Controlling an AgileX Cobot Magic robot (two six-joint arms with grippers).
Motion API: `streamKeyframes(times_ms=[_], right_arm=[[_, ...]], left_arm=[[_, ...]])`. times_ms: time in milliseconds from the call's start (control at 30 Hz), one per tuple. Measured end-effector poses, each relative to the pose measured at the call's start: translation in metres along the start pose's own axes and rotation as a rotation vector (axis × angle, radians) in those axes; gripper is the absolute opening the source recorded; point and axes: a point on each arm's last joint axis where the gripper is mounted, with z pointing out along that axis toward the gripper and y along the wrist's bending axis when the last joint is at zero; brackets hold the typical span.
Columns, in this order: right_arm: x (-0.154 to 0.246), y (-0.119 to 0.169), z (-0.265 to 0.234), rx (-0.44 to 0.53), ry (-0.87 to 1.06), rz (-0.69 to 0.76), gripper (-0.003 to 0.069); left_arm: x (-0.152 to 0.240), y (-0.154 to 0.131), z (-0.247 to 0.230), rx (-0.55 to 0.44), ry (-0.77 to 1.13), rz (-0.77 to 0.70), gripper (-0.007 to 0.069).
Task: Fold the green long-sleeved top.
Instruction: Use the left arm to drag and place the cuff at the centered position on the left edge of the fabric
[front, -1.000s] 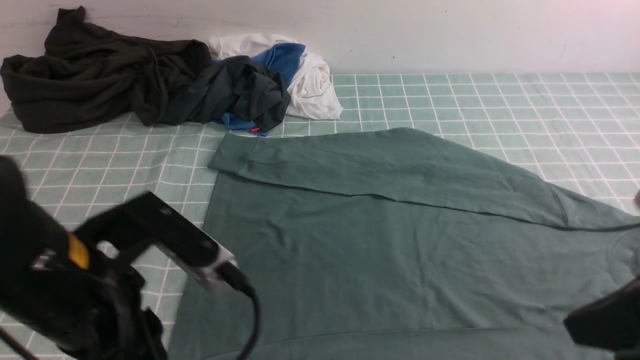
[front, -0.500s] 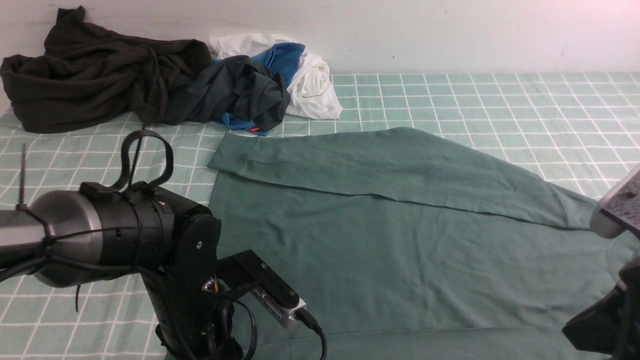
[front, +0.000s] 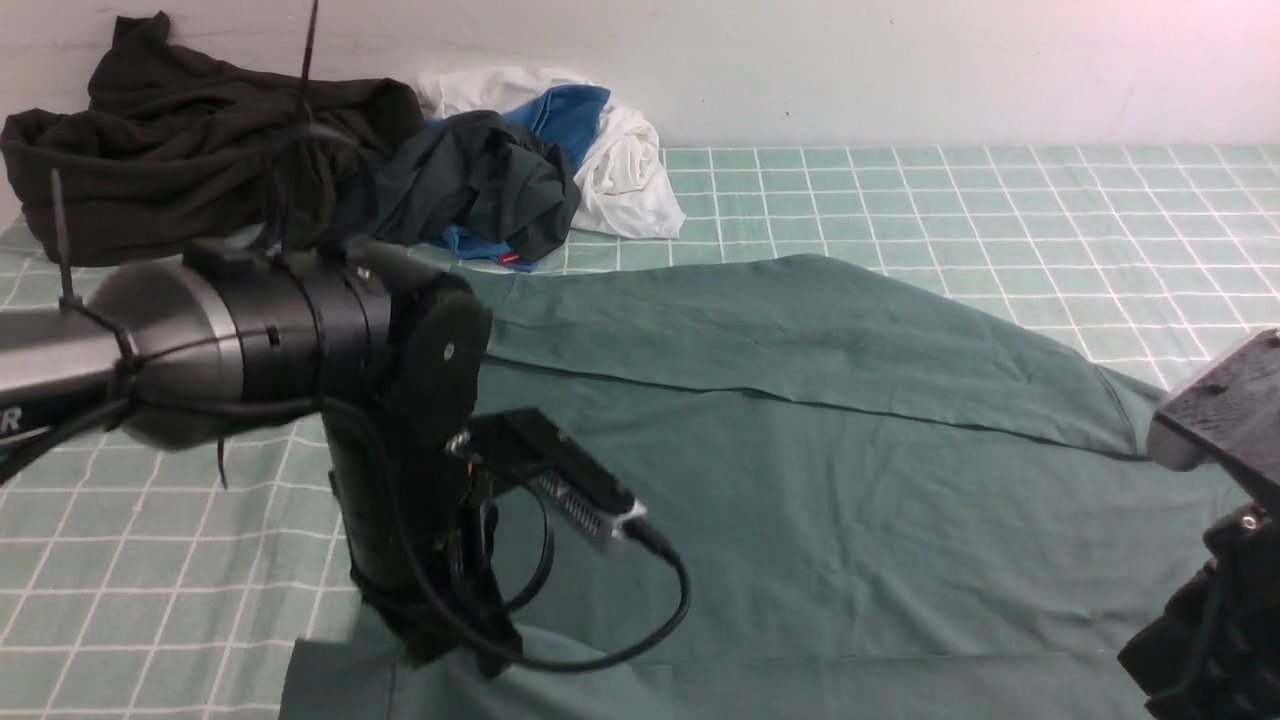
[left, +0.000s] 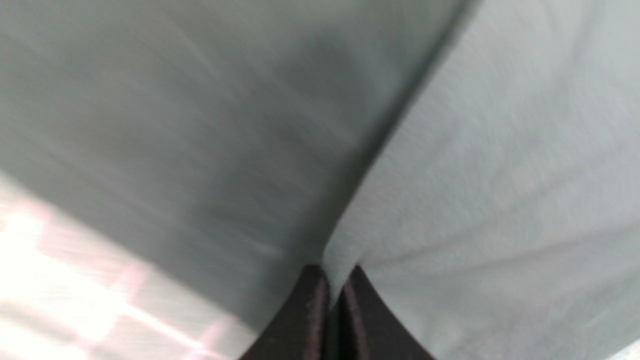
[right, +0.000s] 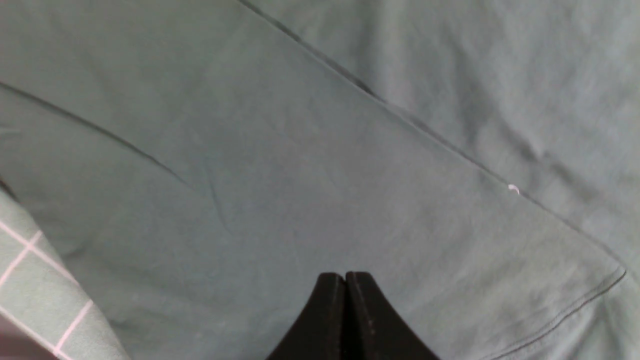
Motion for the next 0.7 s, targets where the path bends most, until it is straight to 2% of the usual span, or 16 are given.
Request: streamKeyframes(times_ms=[233, 467, 567, 700], right_arm=[[-0.009, -0.013, 0.027, 0.065, 0.077, 0.095, 0.0008], [-0.010, -0.019, 0.027, 0.132, 0.074, 0.135, 0.0022], [-0.010, -0.020, 0.027, 0.138, 0.068, 0.138, 0.0027], [-0.012, -0.020, 0.027, 0.141, 0.053, 0.148, 0.0051]], left_arm=[[-0.049, 0.024, -0.069, -0.141, -0.186, 0.034, 0.0000], [-0.083, 0.052, -0.058, -0.158, -0.200, 0.015, 0.0014], [-0.095, 0.067, -0.040, -0.152, -0.175, -0.007, 0.0053], [-0.109, 0.085, -0.026, -0.156, -0.183, -0.052, 0.0176]])
